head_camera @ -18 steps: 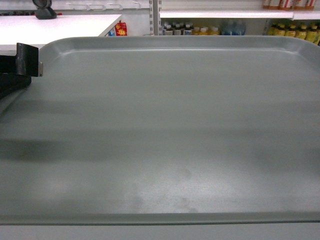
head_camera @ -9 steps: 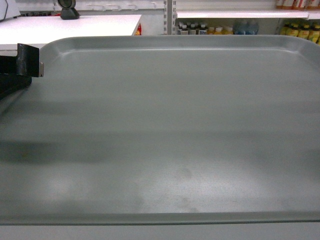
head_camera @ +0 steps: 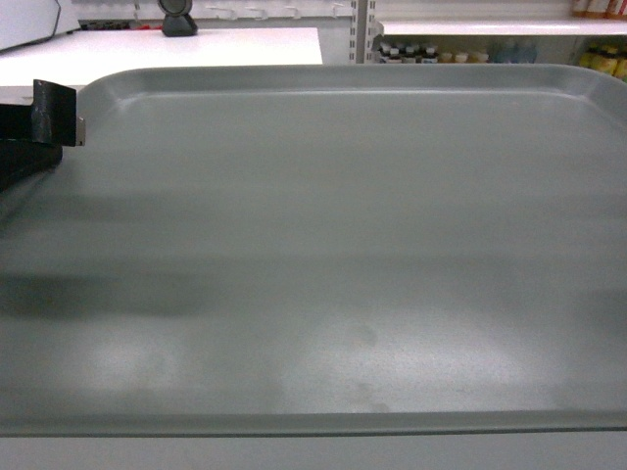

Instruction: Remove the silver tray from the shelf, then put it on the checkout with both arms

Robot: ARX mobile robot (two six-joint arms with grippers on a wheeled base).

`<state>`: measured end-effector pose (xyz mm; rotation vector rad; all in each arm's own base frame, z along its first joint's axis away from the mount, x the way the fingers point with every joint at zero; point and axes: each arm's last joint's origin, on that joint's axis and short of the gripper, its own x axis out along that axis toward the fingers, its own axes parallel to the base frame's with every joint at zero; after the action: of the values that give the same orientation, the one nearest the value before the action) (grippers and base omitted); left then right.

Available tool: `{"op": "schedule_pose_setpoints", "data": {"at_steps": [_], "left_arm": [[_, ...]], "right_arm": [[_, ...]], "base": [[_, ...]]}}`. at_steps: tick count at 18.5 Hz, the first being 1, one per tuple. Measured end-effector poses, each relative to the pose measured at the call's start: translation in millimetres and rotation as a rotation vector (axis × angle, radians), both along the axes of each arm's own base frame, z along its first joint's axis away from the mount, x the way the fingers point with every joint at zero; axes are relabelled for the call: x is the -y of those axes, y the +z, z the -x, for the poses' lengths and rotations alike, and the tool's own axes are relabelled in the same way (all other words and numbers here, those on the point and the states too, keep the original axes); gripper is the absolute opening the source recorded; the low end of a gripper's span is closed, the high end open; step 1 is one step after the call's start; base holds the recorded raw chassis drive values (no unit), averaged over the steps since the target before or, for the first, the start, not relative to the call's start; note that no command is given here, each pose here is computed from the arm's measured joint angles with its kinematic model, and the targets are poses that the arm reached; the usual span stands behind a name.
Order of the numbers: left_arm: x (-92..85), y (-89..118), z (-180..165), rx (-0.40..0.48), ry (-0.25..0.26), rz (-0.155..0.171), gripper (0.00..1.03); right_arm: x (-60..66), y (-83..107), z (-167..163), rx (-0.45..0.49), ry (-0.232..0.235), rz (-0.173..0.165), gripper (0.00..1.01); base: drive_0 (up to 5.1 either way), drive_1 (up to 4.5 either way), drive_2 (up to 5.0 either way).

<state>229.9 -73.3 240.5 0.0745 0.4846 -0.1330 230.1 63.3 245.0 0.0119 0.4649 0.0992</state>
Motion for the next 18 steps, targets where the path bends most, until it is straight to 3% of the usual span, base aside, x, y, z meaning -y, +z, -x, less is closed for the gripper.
{"op": "schedule_pose_setpoints", "data": {"at_steps": [18], "left_arm": [[0.0,-0.4,0.1,-0.004,0.000,-0.002,0.04]], "right_arm": [[0.0,-0.7,0.0,-0.005,0.000,0.005,0.02]], "base": [[-5.0,2.45,2.4]]}}
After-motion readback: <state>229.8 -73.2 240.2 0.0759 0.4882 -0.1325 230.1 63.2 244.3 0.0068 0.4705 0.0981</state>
